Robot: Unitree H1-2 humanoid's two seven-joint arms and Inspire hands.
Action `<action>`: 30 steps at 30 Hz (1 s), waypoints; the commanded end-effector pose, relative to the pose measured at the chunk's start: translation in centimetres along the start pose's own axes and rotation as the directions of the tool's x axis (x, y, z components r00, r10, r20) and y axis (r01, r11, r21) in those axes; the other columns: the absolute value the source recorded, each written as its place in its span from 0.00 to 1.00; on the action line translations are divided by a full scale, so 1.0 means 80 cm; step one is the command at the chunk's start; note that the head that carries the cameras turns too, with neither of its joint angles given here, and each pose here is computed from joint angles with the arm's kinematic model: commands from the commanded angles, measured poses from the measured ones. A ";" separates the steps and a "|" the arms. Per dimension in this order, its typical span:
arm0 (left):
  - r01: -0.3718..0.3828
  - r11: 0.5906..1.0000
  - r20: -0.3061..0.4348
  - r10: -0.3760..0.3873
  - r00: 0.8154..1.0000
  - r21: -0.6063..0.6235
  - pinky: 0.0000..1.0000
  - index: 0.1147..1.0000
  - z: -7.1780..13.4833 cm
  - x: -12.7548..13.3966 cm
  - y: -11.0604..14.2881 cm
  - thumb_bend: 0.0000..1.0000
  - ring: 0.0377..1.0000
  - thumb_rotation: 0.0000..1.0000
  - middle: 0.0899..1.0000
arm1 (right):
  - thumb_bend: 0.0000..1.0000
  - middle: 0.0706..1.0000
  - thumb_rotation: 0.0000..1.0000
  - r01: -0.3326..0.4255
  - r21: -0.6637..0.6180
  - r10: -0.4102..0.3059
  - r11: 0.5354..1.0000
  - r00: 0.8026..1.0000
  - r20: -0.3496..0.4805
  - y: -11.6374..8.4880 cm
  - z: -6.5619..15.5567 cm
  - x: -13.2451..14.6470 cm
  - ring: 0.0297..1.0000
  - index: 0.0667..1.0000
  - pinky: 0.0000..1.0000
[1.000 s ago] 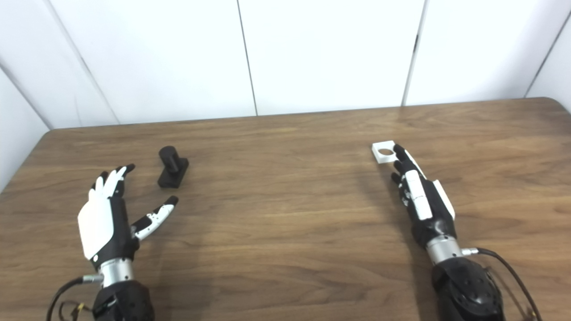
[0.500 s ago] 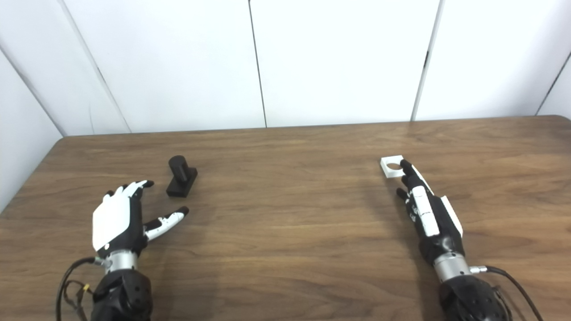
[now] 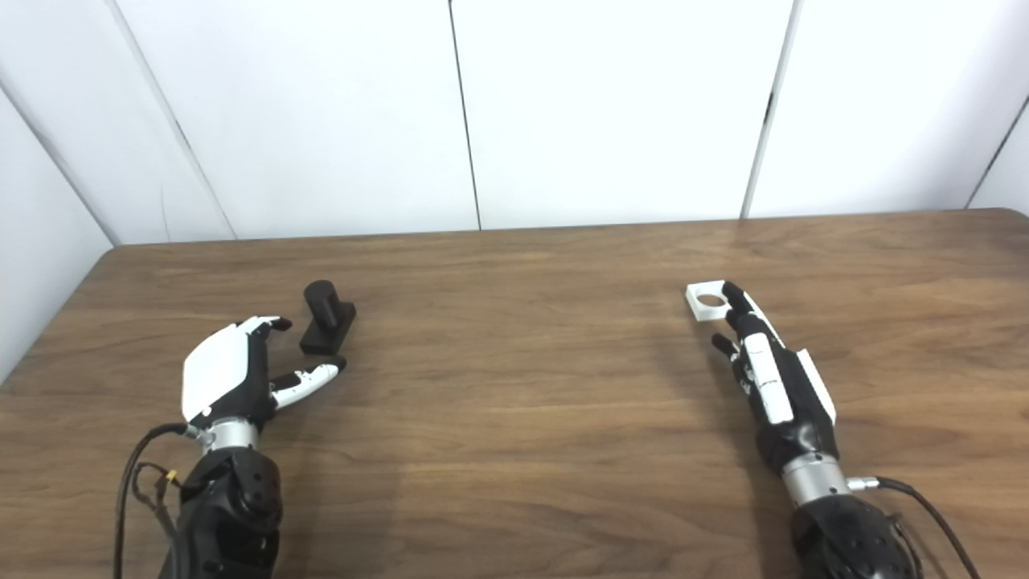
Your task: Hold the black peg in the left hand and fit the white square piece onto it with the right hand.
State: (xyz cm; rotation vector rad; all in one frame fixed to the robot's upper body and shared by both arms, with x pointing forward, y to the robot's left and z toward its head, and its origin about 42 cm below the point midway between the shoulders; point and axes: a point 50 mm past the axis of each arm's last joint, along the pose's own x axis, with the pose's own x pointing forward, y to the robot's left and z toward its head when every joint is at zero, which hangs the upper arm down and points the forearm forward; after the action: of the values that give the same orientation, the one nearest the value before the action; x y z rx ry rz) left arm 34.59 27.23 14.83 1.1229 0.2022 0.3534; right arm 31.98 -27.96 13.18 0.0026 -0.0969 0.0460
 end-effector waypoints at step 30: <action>-0.109 0.990 0.033 0.107 0.994 0.086 0.96 0.71 0.036 0.057 0.005 0.80 0.95 0.57 0.88 | 0.59 0.99 0.87 -0.002 0.045 0.002 0.999 1.000 0.015 -0.001 -0.012 -0.009 1.00 0.93 0.95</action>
State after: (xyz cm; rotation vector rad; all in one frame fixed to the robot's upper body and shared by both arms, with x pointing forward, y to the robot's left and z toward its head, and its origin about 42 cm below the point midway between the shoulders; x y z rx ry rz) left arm 37.93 26.57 13.49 1.1981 0.2301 0.3521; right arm 32.07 -28.13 13.30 0.0216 -0.1232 0.0436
